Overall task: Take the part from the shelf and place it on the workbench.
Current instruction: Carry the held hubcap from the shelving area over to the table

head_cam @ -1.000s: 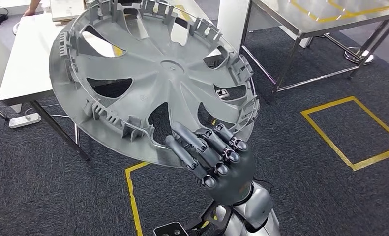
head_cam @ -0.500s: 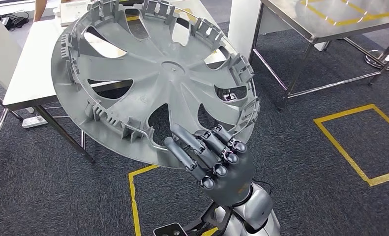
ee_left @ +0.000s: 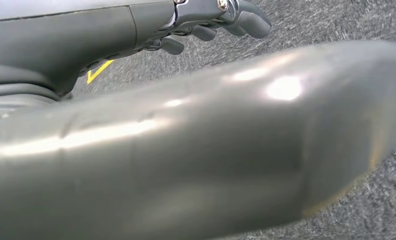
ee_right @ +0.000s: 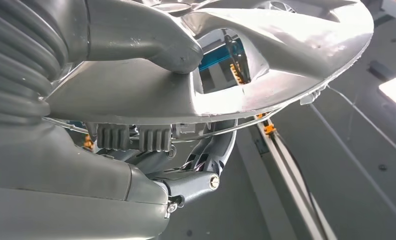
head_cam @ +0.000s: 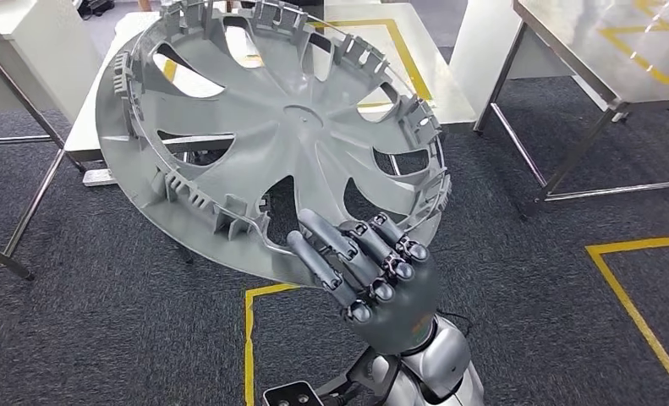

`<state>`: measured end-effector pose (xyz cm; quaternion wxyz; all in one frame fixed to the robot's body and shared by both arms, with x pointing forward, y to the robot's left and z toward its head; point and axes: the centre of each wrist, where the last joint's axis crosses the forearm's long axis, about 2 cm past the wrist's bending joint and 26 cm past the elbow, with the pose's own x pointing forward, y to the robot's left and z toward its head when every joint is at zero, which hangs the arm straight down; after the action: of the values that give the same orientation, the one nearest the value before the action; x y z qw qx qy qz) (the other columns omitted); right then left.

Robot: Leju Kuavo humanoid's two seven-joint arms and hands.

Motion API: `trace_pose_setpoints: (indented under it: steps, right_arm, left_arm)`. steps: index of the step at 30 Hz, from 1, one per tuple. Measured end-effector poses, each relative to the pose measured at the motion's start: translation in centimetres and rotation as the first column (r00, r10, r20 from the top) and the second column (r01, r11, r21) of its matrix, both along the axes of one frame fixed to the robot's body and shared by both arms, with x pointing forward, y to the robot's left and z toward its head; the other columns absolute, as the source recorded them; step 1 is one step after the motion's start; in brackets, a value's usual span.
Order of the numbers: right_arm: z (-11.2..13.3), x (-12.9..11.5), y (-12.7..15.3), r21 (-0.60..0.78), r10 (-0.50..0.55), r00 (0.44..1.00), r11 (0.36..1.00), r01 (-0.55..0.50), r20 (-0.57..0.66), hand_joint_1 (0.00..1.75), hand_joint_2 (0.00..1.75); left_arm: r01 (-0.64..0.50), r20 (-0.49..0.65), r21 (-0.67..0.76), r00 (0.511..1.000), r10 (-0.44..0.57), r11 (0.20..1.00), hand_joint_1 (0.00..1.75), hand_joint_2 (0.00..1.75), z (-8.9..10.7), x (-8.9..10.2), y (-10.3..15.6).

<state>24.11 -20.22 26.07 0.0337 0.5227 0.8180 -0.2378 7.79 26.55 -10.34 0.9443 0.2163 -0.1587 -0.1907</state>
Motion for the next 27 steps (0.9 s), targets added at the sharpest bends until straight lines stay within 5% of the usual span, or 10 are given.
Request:
trace_pose_setpoints:
  steps: [27]
  right_arm:
    - [-0.4,-0.3,0.1,-0.029,0.079,0.997,0.997,-0.078,0.008,1.75,1.75]
  left_arm:
    - [0.025,-0.007,0.005,1.0,-0.025,1.0,0.0,0.0,0.1,0.7,0.4]
